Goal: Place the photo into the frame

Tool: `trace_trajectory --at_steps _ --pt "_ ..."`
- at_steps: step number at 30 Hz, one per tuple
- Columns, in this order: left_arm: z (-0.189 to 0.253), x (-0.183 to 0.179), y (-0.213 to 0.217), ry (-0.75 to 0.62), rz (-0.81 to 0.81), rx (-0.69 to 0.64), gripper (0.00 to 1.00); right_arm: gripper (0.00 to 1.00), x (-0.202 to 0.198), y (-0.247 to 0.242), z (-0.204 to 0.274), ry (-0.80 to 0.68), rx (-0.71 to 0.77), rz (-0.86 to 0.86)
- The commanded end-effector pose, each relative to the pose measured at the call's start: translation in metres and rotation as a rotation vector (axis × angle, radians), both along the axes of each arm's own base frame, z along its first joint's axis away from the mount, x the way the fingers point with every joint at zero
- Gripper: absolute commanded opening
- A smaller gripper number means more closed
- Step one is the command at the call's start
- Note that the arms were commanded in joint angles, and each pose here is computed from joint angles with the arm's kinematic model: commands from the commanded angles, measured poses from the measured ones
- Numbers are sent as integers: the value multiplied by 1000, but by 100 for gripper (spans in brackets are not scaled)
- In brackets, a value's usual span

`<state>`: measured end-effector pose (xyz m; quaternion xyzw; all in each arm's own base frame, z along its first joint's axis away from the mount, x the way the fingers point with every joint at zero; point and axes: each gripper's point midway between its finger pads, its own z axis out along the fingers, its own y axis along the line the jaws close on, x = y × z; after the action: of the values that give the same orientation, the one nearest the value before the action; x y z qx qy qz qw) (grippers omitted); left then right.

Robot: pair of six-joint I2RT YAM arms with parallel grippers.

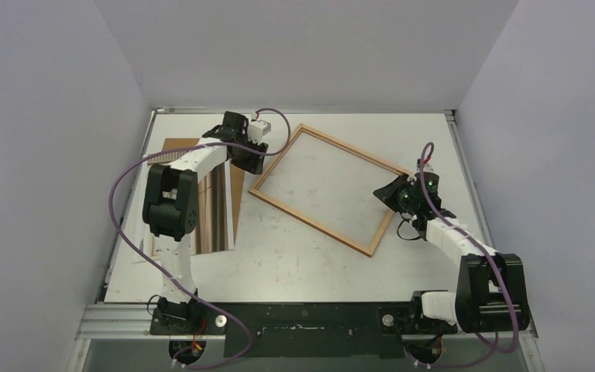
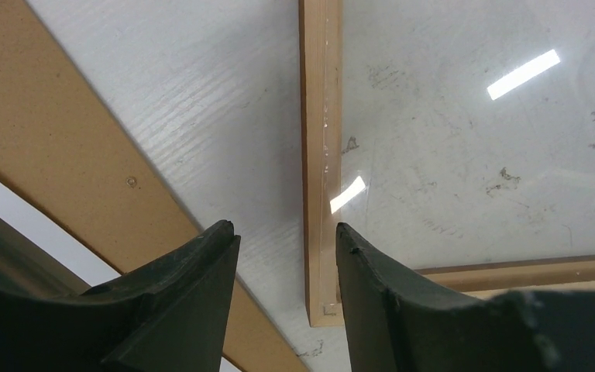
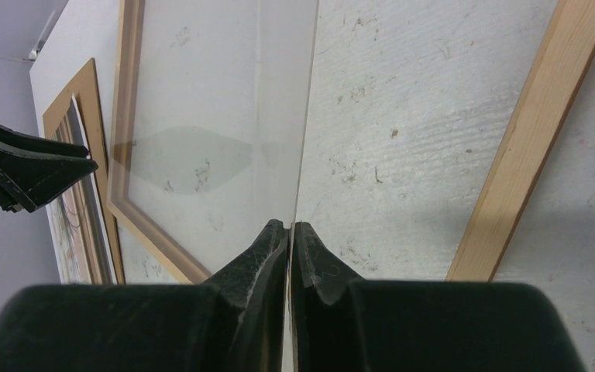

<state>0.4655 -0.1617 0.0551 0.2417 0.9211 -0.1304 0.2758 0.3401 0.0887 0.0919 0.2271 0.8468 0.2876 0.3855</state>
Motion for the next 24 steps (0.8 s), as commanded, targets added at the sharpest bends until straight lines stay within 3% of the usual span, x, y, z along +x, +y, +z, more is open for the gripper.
trace_trajectory --at_steps 1,24 --pt "2 4 -5 -35 -26 -2 48 5 21 -10 22 -101 -35 -27" --pt "5 -3 -12 -41 -57 -1 46 5 16 -21 10 -64 -33 -30"
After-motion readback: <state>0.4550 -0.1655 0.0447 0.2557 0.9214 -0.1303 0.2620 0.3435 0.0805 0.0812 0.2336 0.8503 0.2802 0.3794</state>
